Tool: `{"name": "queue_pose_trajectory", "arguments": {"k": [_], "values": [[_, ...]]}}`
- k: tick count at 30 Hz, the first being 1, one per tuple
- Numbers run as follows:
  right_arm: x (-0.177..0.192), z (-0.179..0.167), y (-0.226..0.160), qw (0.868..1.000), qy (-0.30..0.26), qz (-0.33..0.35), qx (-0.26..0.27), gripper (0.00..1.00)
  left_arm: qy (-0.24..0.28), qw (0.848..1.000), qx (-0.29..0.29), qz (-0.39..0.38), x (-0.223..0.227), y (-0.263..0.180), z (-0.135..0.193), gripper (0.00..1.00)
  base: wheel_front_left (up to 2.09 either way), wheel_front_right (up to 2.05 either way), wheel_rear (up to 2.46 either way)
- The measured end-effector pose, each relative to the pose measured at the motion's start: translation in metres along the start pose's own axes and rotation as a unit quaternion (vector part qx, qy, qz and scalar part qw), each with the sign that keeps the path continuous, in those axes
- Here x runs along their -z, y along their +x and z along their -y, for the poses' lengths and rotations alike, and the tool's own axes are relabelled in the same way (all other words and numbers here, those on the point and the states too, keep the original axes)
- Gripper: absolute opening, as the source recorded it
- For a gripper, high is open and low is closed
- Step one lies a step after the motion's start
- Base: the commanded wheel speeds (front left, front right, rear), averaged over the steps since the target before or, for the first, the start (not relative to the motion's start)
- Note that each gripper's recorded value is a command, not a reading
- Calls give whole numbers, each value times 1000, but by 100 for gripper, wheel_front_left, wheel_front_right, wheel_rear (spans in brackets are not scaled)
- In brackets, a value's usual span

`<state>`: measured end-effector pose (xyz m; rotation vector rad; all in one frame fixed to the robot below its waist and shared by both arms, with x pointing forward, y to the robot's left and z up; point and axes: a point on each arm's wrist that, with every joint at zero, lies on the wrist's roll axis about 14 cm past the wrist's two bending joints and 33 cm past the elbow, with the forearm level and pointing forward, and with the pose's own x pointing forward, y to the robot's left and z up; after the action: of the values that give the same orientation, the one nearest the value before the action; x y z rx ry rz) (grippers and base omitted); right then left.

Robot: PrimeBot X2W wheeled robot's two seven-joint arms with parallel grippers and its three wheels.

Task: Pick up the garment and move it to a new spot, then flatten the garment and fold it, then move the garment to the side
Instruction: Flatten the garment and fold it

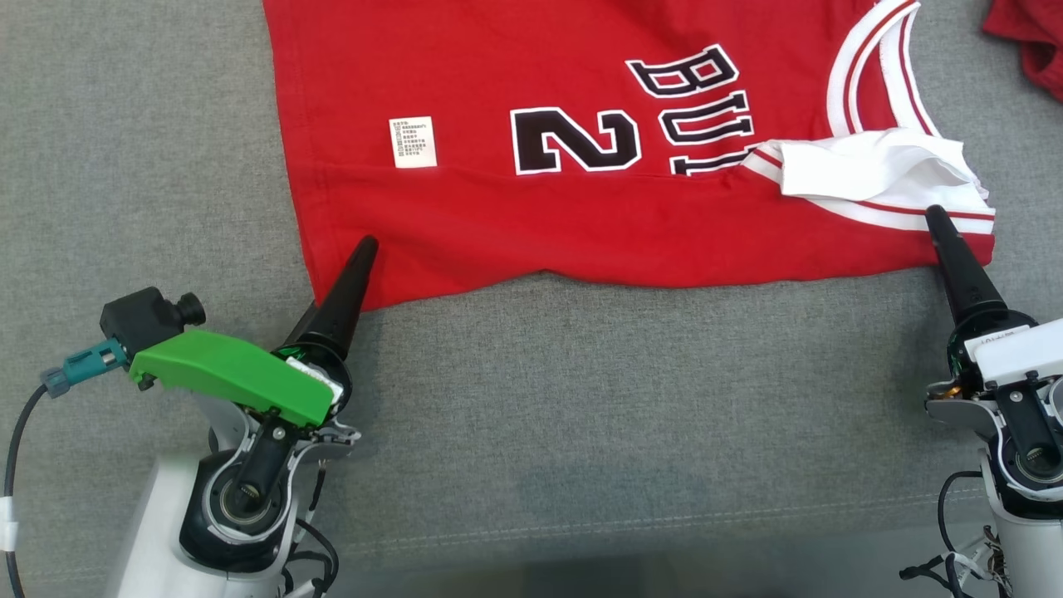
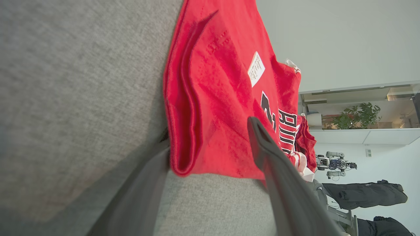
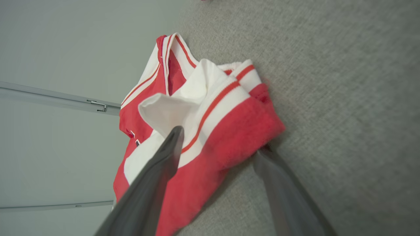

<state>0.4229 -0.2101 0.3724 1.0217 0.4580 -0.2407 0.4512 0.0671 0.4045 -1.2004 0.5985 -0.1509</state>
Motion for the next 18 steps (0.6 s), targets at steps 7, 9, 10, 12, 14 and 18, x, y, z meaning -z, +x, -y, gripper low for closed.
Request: {"name": "queue_pose_trajectory", "arguments": {"k": [7,9,10,12,14,18], "values": [[-1,-2,6,1000,-5,1,-1,89,-5,1000,1,-10,6,2,1,68,0,0,0],[-2,-3,7,1000,-5,1,-3,84,-5,1000,1,-13,7,2,1,48,0,0,0],[-2,-4,9,1000,-6,1,-4,74,-6,1000,1,-15,8,2,1,43,0,0,0],[-2,-5,11,1000,-7,0,-6,51,-8,1000,1,-19,9,2,2,29,0,0,0],[-2,-6,13,1000,-11,0,-7,36,-12,999,2,-30,14,1,2,2,0,0,0],[0,-7,15,1000,-17,-7,-8,8,-20,999,2,-32,14,-2,3,0,0,0,0]]}}
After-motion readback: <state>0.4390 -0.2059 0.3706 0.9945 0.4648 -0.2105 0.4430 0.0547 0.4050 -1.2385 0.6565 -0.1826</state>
